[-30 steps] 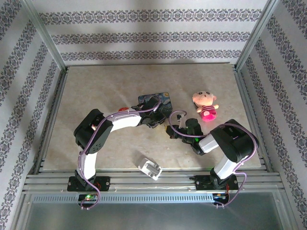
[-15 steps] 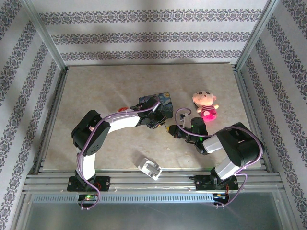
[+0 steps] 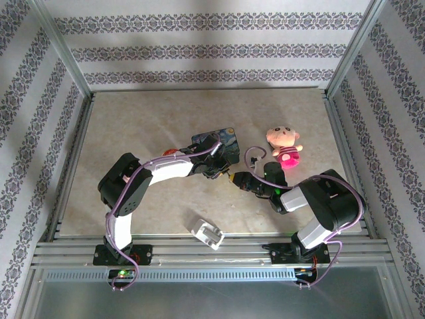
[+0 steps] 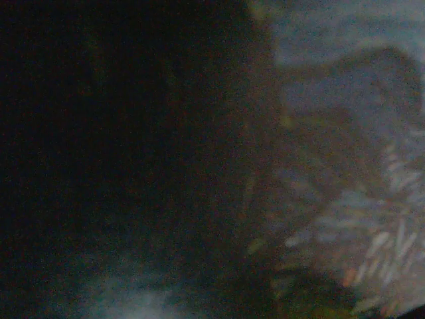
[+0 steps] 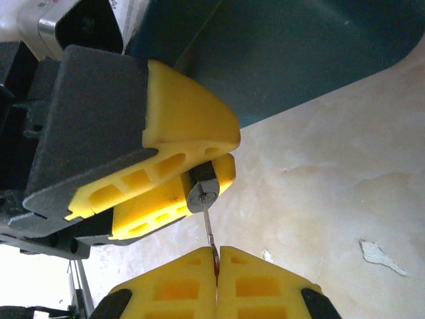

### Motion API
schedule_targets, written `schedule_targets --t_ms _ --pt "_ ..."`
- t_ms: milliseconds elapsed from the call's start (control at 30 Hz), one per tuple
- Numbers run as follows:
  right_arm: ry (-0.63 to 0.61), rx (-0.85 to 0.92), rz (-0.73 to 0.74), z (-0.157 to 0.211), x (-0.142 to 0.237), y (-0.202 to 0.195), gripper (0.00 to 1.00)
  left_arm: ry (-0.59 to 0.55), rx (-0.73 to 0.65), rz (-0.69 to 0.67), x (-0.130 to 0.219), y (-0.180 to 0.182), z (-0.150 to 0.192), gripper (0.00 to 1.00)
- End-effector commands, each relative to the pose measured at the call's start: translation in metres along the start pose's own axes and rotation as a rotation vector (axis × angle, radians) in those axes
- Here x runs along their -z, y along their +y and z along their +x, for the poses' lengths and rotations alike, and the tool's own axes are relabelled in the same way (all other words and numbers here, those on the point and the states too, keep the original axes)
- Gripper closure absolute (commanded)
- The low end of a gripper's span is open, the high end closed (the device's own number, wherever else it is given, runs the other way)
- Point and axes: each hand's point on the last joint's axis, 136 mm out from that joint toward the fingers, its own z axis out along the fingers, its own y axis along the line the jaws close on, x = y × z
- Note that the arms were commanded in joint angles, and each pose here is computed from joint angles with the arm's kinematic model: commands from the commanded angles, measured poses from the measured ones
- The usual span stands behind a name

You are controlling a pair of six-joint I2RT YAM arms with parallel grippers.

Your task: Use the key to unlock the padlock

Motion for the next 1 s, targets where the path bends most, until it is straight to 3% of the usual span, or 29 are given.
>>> schedule_targets --t_ms 0,967 --pt "-0.039 -0.02 -0.016 -0.014 -0.003 0.01 1.0 0.073 0.097 -0.019 0.003 0.007 0.02 0.98" --pt "-0.173 0.062 0.084 -0.045 -0.006 0.033 1.0 0.093 0.091 0.003 -0.003 0.003 0.022 0.98"
